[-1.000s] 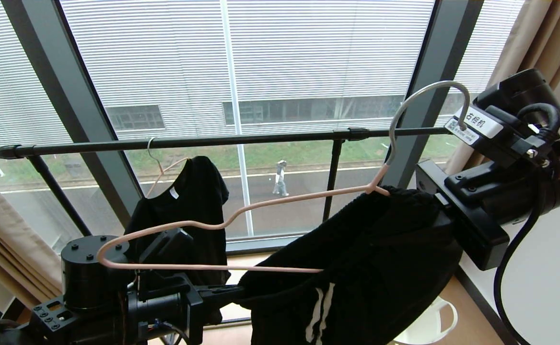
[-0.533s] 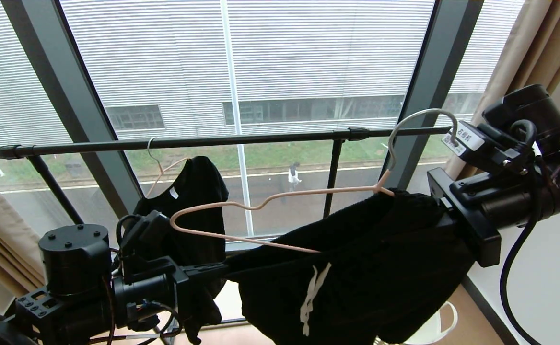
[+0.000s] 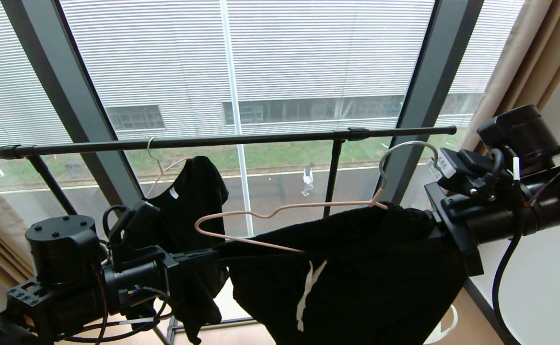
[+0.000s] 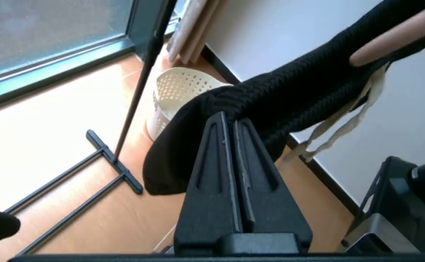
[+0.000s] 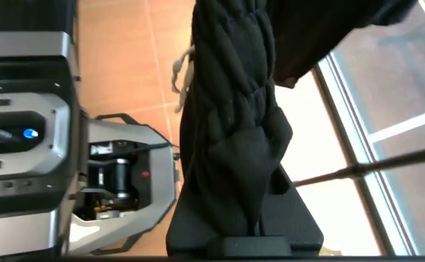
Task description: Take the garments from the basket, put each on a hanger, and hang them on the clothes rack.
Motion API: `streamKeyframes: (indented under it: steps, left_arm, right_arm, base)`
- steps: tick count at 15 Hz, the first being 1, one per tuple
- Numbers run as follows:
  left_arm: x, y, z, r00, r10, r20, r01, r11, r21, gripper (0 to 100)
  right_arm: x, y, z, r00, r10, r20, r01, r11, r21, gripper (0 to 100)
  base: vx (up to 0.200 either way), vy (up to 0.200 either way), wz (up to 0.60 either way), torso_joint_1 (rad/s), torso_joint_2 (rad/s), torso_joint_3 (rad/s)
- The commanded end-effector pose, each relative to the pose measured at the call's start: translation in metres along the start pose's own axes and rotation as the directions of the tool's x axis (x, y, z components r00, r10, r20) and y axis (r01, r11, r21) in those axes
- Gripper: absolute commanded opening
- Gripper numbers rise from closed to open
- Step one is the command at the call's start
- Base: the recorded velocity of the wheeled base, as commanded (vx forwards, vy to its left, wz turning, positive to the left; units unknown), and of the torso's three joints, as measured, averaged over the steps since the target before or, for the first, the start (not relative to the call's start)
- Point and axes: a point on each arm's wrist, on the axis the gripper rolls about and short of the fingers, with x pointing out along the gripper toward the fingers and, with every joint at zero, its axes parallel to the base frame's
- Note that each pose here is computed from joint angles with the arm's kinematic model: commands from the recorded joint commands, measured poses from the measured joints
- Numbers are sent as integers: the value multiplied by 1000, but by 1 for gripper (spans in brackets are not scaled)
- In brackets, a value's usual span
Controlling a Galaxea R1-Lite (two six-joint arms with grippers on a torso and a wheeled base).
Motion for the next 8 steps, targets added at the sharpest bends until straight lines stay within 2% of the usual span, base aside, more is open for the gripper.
streamKeyframes:
  steps: [1, 4, 8]
  left_arm:
    - [-1, 0, 2, 1000, 2, 8, -2, 1000, 3, 0]
    - [-2, 2, 4, 1000, 9, 18, -9, 1000, 5, 0]
    - [-4, 7, 7, 999, 31, 34, -31, 1000, 1, 0]
  right_arm:
    - [6, 2, -11, 1000, -1, -23, 2, 1000, 16, 0]
    - [6, 2, -18, 999, -1, -36, 2, 1000, 26, 0]
    - [8, 4, -27, 994, -29, -103, 34, 998, 44, 0]
  base:
    - [0, 0, 0, 0, 0, 0]
    - [0, 0, 0, 0, 0, 0]
    - [0, 0, 0, 0, 0, 0]
